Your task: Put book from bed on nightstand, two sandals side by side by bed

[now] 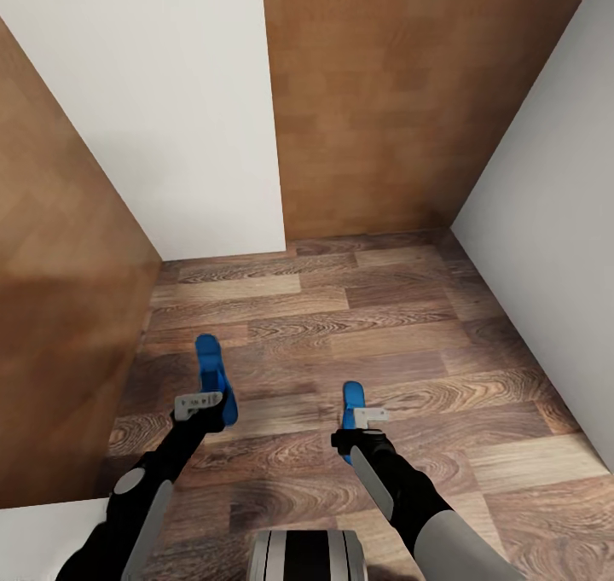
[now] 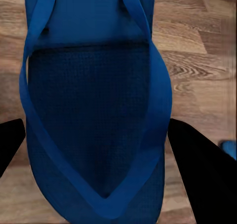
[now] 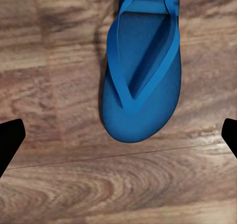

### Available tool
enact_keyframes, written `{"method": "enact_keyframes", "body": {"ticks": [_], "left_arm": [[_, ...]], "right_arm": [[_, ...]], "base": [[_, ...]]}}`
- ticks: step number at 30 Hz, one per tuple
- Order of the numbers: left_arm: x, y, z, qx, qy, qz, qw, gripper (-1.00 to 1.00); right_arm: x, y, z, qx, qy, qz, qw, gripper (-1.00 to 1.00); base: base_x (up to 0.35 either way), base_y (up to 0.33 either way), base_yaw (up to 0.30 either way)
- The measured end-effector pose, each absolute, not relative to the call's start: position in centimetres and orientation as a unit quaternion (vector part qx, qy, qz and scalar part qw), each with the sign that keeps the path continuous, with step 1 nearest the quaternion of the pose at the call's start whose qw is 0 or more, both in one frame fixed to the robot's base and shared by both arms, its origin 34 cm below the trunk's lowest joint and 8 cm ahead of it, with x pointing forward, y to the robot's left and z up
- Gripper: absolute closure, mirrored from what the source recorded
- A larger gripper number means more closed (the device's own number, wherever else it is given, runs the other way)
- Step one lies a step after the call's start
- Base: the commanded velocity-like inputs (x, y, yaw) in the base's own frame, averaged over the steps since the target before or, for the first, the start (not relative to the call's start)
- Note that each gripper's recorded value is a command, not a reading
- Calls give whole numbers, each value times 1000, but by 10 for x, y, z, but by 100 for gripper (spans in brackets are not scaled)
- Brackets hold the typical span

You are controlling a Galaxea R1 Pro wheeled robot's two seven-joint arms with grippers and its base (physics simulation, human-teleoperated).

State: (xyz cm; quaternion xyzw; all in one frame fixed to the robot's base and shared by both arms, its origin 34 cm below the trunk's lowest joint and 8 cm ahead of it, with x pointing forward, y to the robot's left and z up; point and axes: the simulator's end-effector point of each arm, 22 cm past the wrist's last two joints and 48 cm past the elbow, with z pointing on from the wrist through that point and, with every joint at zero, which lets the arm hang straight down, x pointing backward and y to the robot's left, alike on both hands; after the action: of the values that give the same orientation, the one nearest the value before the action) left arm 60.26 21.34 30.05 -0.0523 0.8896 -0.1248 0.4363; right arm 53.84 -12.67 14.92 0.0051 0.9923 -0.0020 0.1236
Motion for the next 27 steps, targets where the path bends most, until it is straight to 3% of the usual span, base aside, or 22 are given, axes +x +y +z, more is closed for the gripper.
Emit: {"method": "enact_keyframes", "body": {"ticks": [3,12,27], "left_arm": [[625,214,340,-47,868,-128,478,100],[638,215,370,-44,850,-128,509,100],[634,216,347,-46,859,-126,494,100]], "right_arm": [[539,-127,149,5,992,-2,124,-100],[538,-127,149,5,992,-2,124,-100],[523,-126,127,5,995,-1,102,-100]], "base": [[0,0,0],[0,0,0],[0,0,0]]}}
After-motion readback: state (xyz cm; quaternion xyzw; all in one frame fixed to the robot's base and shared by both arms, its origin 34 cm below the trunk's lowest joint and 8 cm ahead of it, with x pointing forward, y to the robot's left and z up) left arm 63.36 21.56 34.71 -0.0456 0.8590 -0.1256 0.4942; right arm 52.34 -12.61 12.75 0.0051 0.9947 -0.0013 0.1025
